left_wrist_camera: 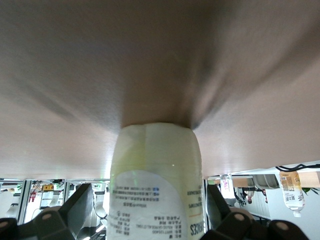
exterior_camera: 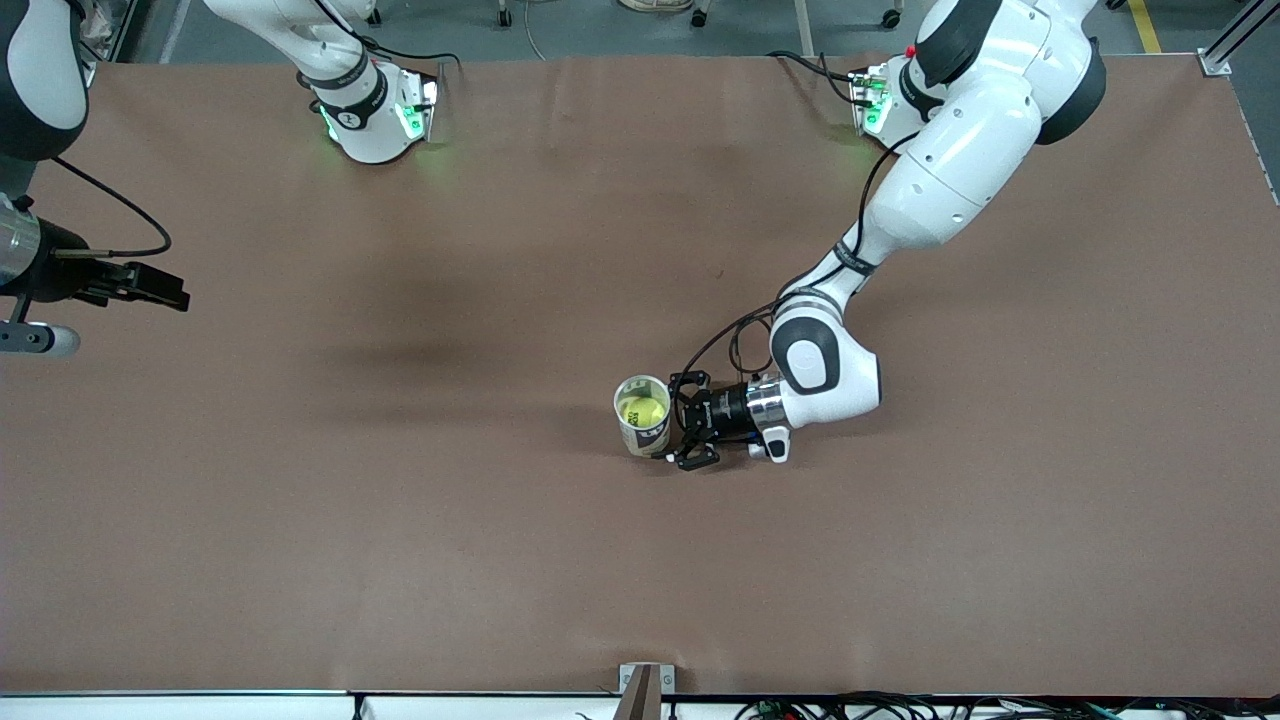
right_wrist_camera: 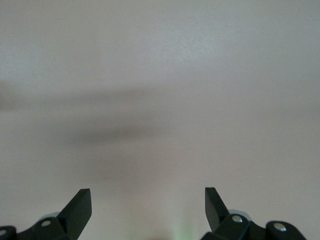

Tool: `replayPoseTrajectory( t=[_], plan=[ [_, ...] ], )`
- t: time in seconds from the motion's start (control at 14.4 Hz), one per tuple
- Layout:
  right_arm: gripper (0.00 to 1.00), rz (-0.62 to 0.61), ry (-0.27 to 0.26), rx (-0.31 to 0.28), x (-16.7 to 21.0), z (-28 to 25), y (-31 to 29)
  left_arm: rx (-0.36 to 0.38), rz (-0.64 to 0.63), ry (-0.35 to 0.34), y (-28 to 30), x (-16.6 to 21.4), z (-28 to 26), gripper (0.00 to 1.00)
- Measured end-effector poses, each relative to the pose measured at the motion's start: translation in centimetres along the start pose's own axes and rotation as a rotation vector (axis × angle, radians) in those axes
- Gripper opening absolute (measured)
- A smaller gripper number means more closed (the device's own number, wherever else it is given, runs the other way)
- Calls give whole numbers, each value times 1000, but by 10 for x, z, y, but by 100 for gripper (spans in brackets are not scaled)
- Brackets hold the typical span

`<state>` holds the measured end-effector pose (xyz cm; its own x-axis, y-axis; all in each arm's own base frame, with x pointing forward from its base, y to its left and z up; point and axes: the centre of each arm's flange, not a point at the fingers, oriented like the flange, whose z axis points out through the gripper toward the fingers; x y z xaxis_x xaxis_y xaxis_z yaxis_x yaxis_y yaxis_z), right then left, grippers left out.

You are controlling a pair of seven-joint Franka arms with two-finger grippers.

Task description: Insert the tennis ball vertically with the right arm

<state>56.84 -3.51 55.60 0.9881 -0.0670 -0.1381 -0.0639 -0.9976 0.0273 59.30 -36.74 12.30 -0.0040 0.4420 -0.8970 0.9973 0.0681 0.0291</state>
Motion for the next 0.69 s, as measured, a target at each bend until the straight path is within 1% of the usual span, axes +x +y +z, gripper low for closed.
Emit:
replayPoseTrajectory(
  t=[0.21, 0.42, 0.55, 0.69],
  plan=[
    [100, 1, 11, 1, -5, -14, 1, -18, -15, 11, 5, -2, -26, 100],
    [100, 0, 31, 1, -14, -43, 0, -27, -18, 20, 8, -4, -56, 100],
    [100, -1, 39, 1, -16, -52, 0, -31, -1, 49, 10, -2, -81, 100],
    [100, -1, 37, 1, -16, -52, -1, -30, 38, 89, 15, -2, -117, 100]
  ],
)
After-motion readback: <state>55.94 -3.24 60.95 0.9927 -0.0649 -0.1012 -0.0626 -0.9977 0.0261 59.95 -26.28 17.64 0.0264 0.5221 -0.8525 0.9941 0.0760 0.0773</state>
